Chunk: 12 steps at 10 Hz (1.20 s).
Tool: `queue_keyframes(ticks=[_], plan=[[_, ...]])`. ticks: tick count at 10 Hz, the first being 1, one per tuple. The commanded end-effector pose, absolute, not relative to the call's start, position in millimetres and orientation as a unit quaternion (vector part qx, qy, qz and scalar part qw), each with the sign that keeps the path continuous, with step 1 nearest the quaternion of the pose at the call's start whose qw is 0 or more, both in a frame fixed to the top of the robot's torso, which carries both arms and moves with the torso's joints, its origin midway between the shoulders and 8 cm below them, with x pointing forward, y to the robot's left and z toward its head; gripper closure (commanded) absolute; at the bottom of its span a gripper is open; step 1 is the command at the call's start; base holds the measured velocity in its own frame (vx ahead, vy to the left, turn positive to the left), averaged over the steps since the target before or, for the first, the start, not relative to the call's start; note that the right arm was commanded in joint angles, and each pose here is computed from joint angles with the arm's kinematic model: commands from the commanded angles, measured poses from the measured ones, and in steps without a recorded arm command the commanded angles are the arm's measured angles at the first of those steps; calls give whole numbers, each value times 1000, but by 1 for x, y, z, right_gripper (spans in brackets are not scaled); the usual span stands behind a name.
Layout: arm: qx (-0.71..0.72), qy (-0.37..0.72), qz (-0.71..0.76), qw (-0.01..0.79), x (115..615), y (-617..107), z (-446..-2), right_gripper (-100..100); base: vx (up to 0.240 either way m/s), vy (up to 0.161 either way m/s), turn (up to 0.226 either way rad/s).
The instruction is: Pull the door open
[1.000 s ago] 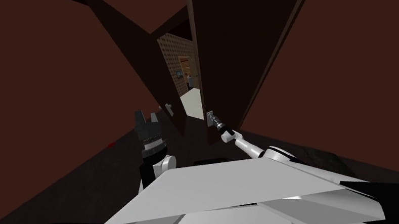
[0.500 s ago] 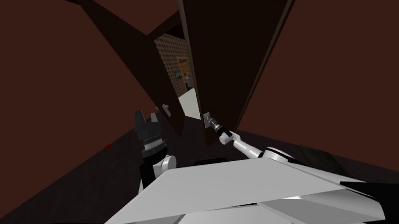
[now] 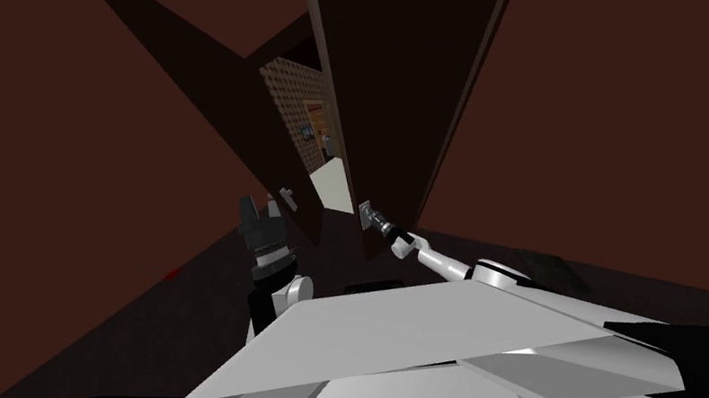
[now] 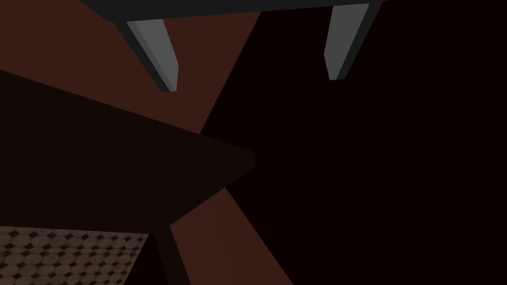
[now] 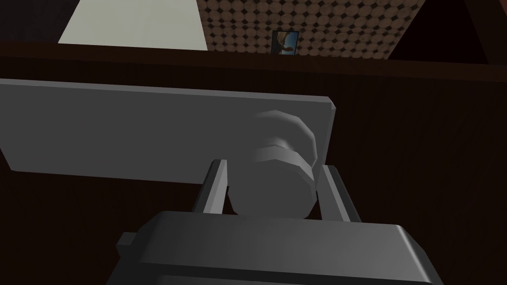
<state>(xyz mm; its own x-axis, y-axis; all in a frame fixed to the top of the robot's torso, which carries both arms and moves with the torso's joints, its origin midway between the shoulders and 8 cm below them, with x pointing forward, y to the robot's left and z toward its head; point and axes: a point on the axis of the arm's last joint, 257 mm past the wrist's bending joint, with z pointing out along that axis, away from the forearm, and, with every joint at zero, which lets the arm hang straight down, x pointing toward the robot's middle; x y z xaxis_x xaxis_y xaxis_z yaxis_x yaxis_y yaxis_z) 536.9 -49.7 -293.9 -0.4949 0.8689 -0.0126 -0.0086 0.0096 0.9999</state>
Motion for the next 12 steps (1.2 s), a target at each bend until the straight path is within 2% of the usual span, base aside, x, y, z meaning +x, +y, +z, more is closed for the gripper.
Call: queue_keyframes(ticks=[1,8,12], plan=[[338,614,619,355,534,-47,-288,100,24,27,-92],[299,633,640,317,507,-30,-288,100,3,2,-82],[277,648,651,284,483,-21,-293,100,-31,-82,-62]])
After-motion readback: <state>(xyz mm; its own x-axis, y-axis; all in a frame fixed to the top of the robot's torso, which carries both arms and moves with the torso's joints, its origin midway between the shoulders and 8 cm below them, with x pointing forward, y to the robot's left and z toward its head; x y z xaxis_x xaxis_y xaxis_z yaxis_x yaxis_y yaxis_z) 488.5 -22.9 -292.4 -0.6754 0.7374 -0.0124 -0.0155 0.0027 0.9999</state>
